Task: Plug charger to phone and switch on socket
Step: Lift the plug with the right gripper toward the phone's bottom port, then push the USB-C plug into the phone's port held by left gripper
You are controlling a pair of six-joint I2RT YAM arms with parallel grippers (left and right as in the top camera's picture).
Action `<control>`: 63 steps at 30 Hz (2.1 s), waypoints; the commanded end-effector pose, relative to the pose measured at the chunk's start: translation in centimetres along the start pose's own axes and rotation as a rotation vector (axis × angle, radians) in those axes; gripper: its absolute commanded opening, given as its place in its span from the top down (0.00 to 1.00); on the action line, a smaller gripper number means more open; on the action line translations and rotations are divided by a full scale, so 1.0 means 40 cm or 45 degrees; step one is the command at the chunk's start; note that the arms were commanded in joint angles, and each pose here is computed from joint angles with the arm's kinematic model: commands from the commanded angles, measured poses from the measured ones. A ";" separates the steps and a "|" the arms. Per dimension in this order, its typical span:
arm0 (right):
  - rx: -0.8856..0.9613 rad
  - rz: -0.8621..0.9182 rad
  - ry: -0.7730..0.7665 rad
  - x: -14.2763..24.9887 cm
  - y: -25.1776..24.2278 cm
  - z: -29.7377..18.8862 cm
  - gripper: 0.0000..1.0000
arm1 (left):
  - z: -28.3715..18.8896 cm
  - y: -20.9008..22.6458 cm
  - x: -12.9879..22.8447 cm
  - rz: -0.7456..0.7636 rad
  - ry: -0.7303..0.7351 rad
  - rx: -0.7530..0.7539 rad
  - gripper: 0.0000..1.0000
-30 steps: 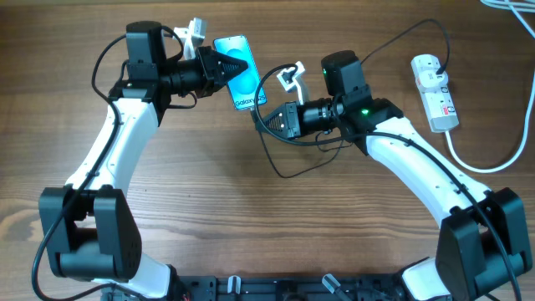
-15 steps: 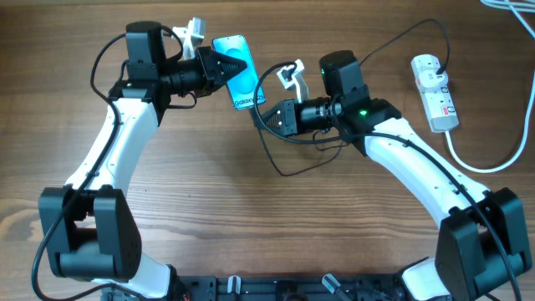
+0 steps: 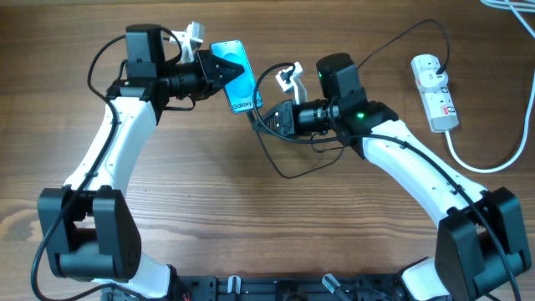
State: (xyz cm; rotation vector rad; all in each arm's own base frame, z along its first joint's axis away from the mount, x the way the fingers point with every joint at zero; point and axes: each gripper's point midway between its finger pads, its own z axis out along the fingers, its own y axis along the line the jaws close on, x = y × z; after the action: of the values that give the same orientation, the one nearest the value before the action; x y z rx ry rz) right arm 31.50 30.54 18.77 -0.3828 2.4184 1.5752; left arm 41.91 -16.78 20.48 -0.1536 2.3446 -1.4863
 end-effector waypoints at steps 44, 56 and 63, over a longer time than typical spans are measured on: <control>0.069 -0.011 0.221 0.115 -0.045 -0.031 0.27 | 0.048 -0.086 0.106 -0.008 0.204 0.153 0.96; 0.057 -0.046 0.198 0.101 -0.040 -0.028 0.96 | 0.051 -0.077 0.100 -0.009 0.184 0.123 0.96; 0.026 -0.043 0.112 0.050 -0.020 -0.022 0.96 | 0.055 -0.066 0.135 0.074 0.237 0.113 0.96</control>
State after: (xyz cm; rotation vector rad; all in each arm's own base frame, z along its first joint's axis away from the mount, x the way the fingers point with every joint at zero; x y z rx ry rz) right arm 27.76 29.38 16.87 -0.5614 2.5192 1.5901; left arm 39.42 -20.26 19.79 -0.0723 2.4149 -1.5634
